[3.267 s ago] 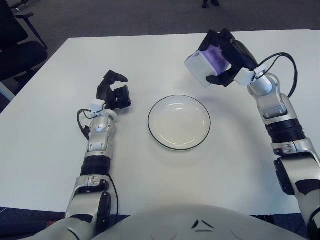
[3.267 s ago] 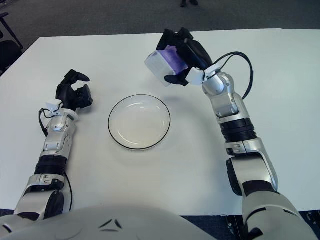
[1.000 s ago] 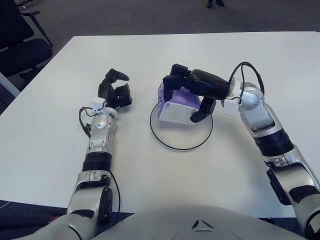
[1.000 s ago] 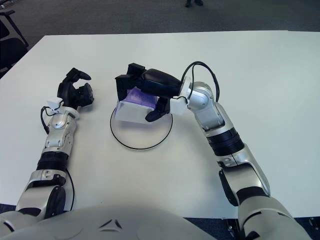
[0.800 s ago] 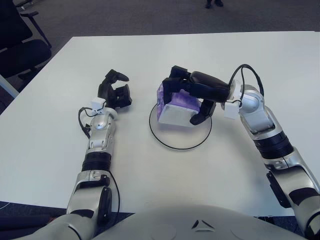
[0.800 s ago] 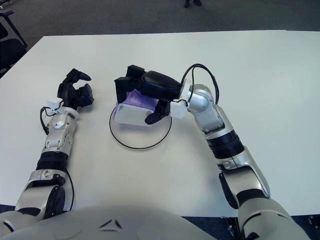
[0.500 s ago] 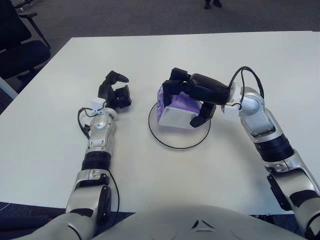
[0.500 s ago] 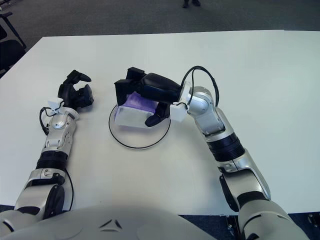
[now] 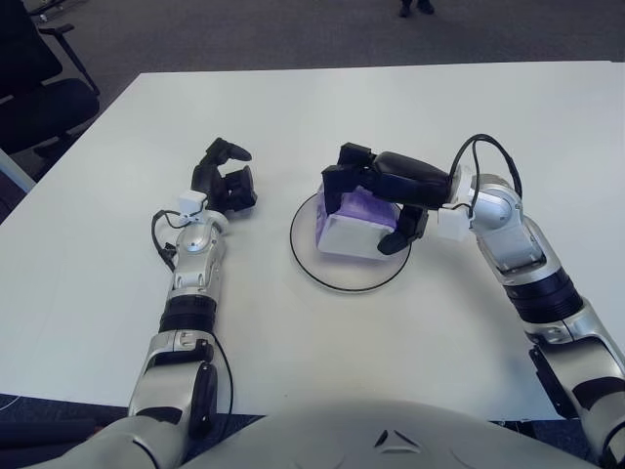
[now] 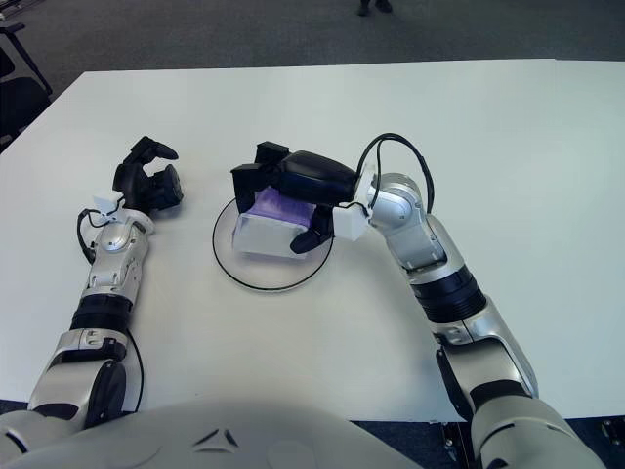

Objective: Put the tissue paper into the plate.

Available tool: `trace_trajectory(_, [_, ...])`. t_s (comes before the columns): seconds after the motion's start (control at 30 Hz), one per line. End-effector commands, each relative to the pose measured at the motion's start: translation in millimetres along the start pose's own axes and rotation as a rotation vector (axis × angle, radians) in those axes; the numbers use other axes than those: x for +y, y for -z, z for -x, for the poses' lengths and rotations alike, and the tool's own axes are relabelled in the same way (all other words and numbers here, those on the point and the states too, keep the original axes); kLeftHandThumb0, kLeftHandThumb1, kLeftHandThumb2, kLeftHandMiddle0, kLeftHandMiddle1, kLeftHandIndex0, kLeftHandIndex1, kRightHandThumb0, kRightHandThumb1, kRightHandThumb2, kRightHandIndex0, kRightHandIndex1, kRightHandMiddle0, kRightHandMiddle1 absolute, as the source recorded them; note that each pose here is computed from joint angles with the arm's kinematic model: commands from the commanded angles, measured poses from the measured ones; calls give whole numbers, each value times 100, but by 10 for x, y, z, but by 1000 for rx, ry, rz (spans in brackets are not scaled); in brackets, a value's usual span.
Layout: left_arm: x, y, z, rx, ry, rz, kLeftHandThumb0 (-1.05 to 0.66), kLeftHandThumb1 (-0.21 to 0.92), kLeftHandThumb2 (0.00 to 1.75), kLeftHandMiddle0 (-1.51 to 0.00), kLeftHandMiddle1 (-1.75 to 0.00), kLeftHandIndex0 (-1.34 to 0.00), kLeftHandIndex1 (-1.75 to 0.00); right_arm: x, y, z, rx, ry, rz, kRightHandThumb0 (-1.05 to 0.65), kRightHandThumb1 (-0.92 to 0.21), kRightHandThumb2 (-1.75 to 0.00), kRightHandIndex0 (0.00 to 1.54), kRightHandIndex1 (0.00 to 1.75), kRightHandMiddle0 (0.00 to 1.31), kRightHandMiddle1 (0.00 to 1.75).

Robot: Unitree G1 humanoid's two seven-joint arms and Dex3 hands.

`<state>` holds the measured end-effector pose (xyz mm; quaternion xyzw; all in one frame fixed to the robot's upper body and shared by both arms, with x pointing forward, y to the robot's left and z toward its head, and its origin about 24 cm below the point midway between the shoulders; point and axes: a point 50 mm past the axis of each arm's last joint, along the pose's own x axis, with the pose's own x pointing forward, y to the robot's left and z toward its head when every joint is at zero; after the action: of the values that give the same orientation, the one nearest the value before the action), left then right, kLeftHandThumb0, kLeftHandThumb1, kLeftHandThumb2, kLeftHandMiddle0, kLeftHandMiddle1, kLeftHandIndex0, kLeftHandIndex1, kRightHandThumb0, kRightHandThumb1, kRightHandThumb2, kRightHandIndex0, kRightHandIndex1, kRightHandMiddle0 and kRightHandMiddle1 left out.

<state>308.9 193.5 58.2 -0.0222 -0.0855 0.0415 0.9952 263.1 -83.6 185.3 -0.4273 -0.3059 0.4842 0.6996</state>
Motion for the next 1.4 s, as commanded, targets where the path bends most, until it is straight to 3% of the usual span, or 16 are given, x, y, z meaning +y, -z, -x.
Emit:
trace_trajectory(0.0, [30, 735, 664, 317, -76, 76, -48, 33, 130, -130, -175, -60, -175, -81, -62, 25, 10, -51, 2, 0, -8, -154, 77, 174, 66, 160])
trace_trajectory(0.13, [31, 733, 667, 316, -75, 78, -48, 33, 130, -130, -175, -60, -175, -83, -58, 46, 41, -69, 14, 0, -22, -136, 69, 174, 57, 153])
trace_trajectory(0.33, [30, 720, 662, 307, -86, 67, -48, 33, 130, -131, -175, -60, -175, -87, -57, 56, 40, -101, 77, 0, -38, -119, 58, 175, 43, 156])
trace_trajectory(0.4, [22, 710, 660, 301, -89, 58, -48, 33, 130, -131, -175, -60, -175, -91, -58, 58, 37, -122, 103, 0, -53, -101, 48, 175, 33, 157])
trace_trajectory(0.47, [14, 703, 659, 298, -89, 52, -48, 33, 130, -131, -175, -60, -175, -94, -55, 60, 34, -140, 123, 17, -66, -82, 40, 171, 17, 154])
trace_trajectory(0.53, [10, 701, 660, 298, -86, 49, -47, 34, 129, -131, -175, -60, -175, -95, -52, 62, 33, -152, 137, -12, -42, -100, 20, 160, 7, 146])
trace_trajectory(0.6, [8, 700, 661, 300, -82, 49, -47, 34, 129, -131, -175, -60, -175, -97, -46, 64, 31, -167, 150, -23, -33, -108, 13, 154, 4, 141])
trace_trajectory(0.7, [4, 696, 661, 299, -75, 50, -48, 32, 132, -131, -175, -61, -175, -101, -31, 71, 15, -183, 163, -34, -26, -112, 6, 127, 1, 128])
trace_trajectory(1.23, [15, 719, 646, 304, -84, 9, -49, 30, 134, -128, -175, -63, -175, -115, 21, 55, -41, -266, 227, -58, -32, -97, 0, 51, 0, 71])
trace_trajectory(1.37, [22, 738, 655, 324, -76, 15, -48, 32, 132, -128, -175, -61, -175, -127, 21, 51, -64, -261, 228, -63, -35, -92, 0, 39, 0, 60])
